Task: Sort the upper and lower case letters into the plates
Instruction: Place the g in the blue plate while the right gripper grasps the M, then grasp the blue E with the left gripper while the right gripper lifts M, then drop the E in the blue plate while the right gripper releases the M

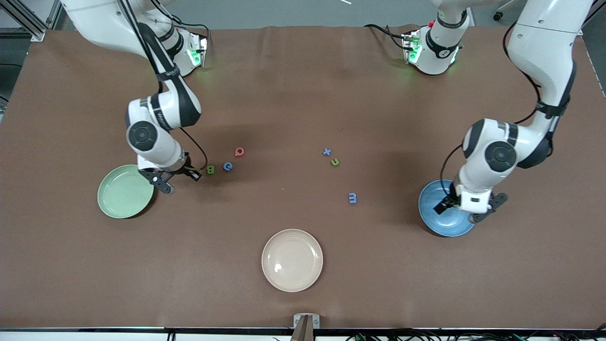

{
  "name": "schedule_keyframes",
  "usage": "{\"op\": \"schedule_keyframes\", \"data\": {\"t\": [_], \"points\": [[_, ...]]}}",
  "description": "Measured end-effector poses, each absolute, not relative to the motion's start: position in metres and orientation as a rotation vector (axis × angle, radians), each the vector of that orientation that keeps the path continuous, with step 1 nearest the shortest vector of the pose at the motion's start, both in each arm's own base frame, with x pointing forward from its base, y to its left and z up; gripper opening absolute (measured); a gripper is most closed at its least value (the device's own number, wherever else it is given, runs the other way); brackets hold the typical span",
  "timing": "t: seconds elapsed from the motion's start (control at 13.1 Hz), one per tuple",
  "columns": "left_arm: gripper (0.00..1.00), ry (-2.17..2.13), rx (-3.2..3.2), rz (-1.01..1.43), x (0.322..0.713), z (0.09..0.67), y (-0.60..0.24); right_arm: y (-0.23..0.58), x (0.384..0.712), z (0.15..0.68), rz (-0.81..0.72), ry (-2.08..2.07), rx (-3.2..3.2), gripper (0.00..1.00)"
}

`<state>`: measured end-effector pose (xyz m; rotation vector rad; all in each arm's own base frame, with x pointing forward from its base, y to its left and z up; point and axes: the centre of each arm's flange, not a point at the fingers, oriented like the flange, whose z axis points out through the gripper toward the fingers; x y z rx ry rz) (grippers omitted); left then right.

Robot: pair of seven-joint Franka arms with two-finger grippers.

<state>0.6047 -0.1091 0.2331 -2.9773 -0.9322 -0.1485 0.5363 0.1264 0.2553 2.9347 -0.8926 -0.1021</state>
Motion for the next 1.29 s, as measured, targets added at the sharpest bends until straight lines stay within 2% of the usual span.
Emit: {"op": "schedule_keyframes", "data": {"t": [0.15,0.38,0.53,0.76,0.84,0.91,0.99,1.07,1.14,1.22,1.29], "points": [[1.00,-0.916,-3.006,-0.157,0.594,0.238,-0.170,0.077,0.551,0.281,-0.081,-0.724,3.002,0.35],[0.97,-1.001,-3.030,-0.177,0.585,0.238,-0.265,-0.021,0.565,0.291,-0.055,-0.466,3.071,0.35],[0.85,-1.030,-3.052,-0.165,0.585,0.225,-0.316,-0.070,0.565,0.291,-0.046,-0.327,3.092,0.35],[0.80,-1.040,-3.064,-0.130,0.587,0.197,-0.351,-0.112,0.564,0.258,-0.026,-0.169,3.104,0.35],[0.73,-1.029,-3.066,-0.118,0.585,0.190,-0.357,-0.121,0.563,0.243,-0.034,-0.141,3.105,0.35],[0.72,-1.017,-3.068,-0.109,0.582,0.185,-0.362,-0.127,0.560,0.229,-0.052,-0.124,3.107,0.35],[0.64,-0.998,-3.072,-0.103,0.577,0.182,-0.369,-0.131,0.558,0.219,-0.070,-0.116,3.108,0.35],[0.64,-0.979,-3.073,-0.098,0.573,0.181,-0.375,-0.133,0.556,0.211,-0.088,-0.114,3.110,0.35],[0.58,-0.962,-3.058,-0.083,0.570,0.180,-0.378,-0.133,0.553,0.205,-0.103,-0.114,3.111,0.35],[0.46,-0.943,-3.038,-0.065,0.568,0.179,-0.378,-0.133,0.549,0.200,-0.114,-0.116,3.113,0.35],[0.46,-0.934,-3.023,-0.052,0.568,0.178,-0.376,-0.134,0.546,0.197,-0.122,-0.119,3.113,0.35]]}}
